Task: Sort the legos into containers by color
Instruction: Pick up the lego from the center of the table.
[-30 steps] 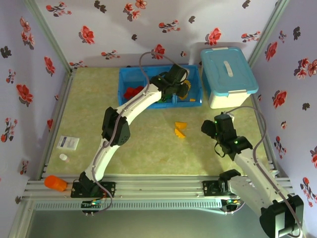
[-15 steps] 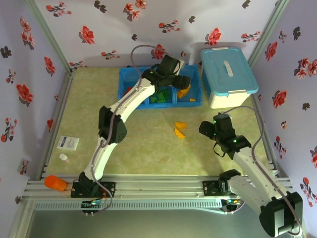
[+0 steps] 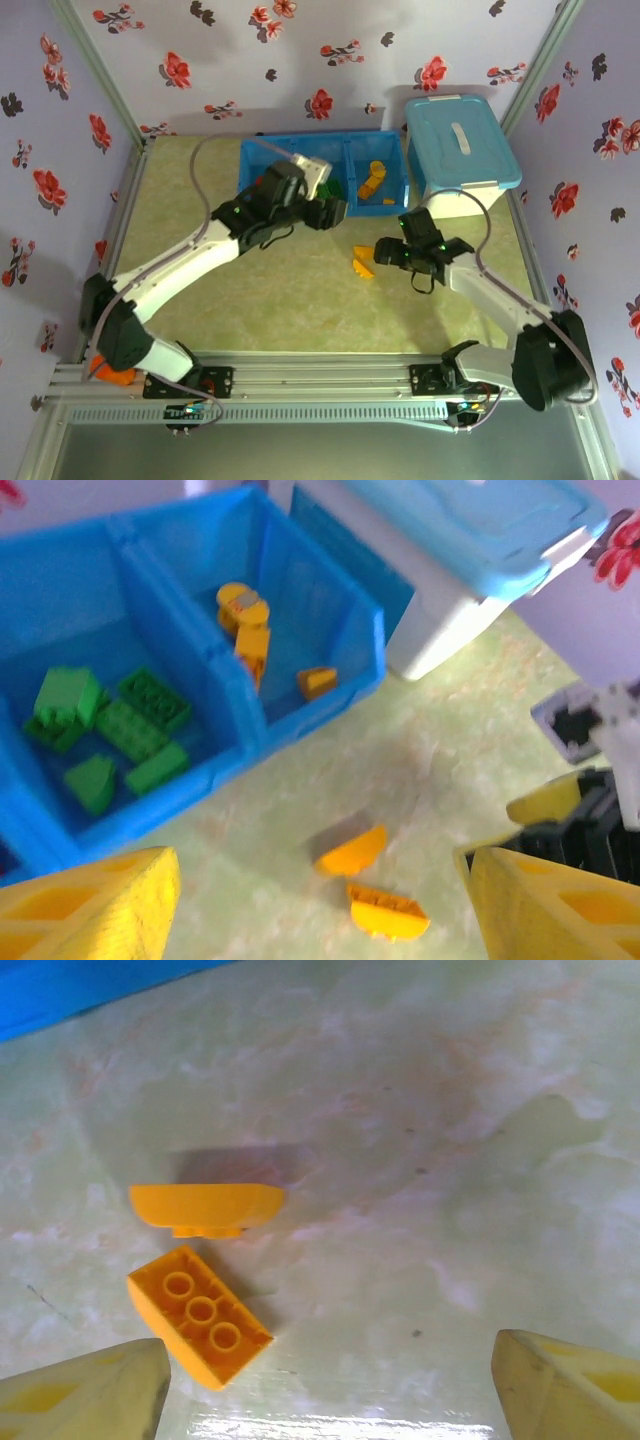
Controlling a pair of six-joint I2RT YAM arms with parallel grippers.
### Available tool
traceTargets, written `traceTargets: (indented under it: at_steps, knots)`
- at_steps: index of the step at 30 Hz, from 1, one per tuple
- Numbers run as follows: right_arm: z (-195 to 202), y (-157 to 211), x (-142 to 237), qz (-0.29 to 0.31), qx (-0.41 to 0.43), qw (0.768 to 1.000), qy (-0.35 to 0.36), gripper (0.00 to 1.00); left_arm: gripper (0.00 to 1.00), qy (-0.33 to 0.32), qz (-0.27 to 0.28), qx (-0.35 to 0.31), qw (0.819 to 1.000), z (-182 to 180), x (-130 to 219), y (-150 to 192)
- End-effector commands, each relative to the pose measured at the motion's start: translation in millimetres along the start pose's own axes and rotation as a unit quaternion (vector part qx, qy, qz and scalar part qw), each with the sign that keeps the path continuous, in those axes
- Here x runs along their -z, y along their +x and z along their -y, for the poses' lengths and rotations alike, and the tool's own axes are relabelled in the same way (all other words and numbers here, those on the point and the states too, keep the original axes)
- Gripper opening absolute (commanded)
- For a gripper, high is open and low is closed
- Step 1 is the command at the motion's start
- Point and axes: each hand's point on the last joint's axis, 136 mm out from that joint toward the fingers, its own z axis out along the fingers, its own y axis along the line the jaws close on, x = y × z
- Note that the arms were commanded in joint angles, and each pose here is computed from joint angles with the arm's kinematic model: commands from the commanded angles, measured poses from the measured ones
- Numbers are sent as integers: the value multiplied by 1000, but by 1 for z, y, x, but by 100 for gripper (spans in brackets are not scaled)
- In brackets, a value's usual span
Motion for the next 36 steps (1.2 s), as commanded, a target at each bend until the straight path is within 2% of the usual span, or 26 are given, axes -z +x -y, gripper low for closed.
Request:
traceTargets:
  at_steps: [1,5,11,22,36]
  knots:
    - [-13,-8,-8,-16,27,999,10,87,76,-36,-4,44,998,-24,5,37]
    - [-22,-9,-26,-49,55,997,22,89,76,-65,-32,70,995,-45,20,90]
    - [-28,-10,-50,-100,78,991,48,87,75,-90,-33,92,991,-63,43,125]
    - [-46,4,-84,-134,77,986,59,89,74,-99,-21,104,989,-72,60,139]
    - [-42,10,-113,-150,83,982,79,80,73,-106,-9,114,988,-78,67,142]
